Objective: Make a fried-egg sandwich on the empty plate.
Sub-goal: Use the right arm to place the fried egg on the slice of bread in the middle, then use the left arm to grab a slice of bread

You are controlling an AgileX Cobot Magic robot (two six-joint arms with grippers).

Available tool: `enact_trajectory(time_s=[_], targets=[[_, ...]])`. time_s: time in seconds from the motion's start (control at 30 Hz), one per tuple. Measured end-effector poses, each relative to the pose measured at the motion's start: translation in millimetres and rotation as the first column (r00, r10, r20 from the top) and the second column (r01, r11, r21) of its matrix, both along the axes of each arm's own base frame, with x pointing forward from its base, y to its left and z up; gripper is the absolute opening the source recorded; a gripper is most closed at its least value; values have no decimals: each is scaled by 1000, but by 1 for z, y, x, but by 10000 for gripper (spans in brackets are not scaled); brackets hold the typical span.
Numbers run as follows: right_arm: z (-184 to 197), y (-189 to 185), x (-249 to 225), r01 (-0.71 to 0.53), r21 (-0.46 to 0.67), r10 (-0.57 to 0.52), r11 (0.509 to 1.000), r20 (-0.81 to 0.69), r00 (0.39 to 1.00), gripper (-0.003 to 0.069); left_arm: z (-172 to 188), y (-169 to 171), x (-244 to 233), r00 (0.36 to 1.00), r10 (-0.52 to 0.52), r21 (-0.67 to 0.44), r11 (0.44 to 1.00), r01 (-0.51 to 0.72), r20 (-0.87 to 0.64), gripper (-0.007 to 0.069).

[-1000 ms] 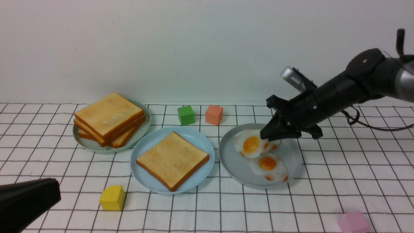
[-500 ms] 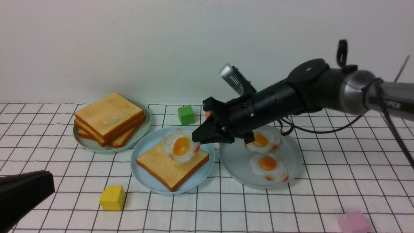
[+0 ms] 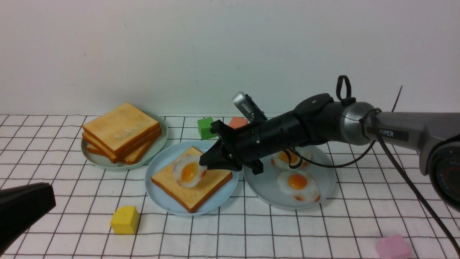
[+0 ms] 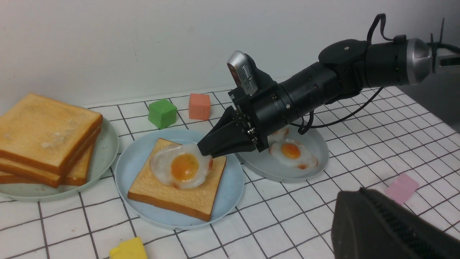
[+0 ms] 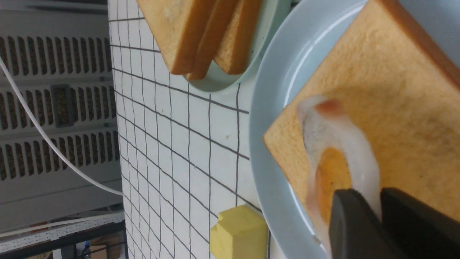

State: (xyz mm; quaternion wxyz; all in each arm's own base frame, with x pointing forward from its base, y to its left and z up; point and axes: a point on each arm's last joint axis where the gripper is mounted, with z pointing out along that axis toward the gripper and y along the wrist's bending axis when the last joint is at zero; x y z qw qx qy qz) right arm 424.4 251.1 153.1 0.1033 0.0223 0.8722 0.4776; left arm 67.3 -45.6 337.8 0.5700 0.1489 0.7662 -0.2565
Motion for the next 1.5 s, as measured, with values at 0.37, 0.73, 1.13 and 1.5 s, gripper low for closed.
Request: enact_trajectory(time_s=[0.37, 0.73, 1.13, 1.5], targets=[[36, -34, -3, -84, -159, 95, 984, 62, 994, 477, -6, 3, 1, 998, 32, 41, 999, -29, -57, -3], [176, -85, -103, -117, -558, 319, 821, 279, 906, 96, -25, -29, 29, 975, 60, 126, 991, -33, -215, 3], [168, -128, -248, -47, -587, 339, 809, 399, 852, 22, -36, -79, 78, 933, 110, 274, 962, -13, -343, -13], [182, -159, -292, 77, -581, 337, 810, 570, 749, 22, -54, -67, 169, 844, 282, 413, 907, -80, -456, -13]])
